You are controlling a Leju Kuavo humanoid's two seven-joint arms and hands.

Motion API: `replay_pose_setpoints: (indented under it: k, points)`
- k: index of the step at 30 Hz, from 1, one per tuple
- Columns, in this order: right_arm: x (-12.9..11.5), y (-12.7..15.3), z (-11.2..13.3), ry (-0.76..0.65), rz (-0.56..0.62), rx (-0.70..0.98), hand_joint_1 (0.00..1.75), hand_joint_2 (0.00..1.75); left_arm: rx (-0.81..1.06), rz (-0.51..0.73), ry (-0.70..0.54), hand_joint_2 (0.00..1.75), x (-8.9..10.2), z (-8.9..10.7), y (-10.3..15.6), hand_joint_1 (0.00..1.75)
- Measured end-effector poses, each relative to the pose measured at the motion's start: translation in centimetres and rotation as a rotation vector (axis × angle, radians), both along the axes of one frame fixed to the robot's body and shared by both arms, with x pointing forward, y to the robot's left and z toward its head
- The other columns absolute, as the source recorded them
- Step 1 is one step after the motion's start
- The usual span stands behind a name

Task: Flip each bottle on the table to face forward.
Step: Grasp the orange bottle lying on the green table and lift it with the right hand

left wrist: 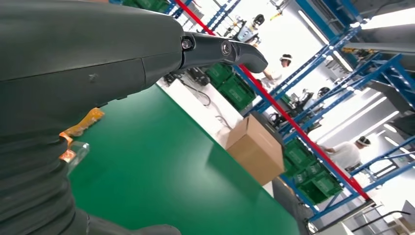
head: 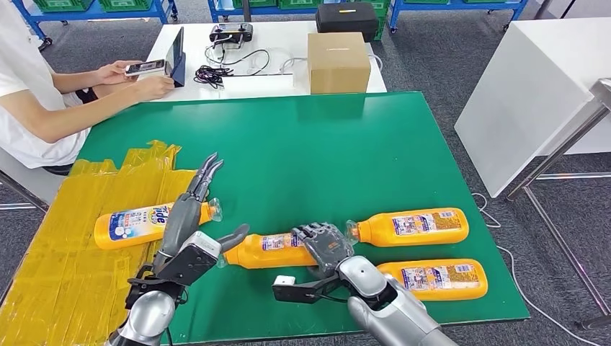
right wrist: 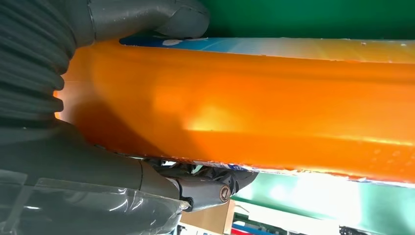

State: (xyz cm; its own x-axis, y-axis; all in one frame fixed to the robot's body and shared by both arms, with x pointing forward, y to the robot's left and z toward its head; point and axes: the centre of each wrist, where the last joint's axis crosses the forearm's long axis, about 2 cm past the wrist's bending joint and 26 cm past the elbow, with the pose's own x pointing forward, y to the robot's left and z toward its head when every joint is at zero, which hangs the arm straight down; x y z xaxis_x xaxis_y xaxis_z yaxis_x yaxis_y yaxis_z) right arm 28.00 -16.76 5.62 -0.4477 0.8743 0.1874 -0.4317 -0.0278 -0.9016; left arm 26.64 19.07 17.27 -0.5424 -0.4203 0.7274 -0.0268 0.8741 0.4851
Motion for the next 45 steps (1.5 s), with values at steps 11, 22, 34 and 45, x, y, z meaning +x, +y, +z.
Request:
replay_pose_setpoints:
  k: [11,22,34,45]
  points:
    - [-0.5,0.5,0.3,-0.053,-0.133,0.181,1.75,1.75,-0.042,-0.023,-0.028,1.75,-0.9,0.5,-0.2,0.00]
    - [-4.0,0.5,3.8,-0.256,-0.375,0.778,1.75,1.75,-0.350,-0.146,0.083,1.75,-3.6,1.1,0.4,0.00]
    - [-4.7,0.5,4.8,-0.381,-0.422,1.007,1.75,1.75,-0.656,-0.243,0.270,1.75,-2.9,-0.1,2.2,0.00]
    - [-4.7,2.1,5.1,-0.384,-0.353,1.063,1.75,1.75,-0.807,-0.337,0.373,1.75,-2.3,-1.1,2.1,0.00]
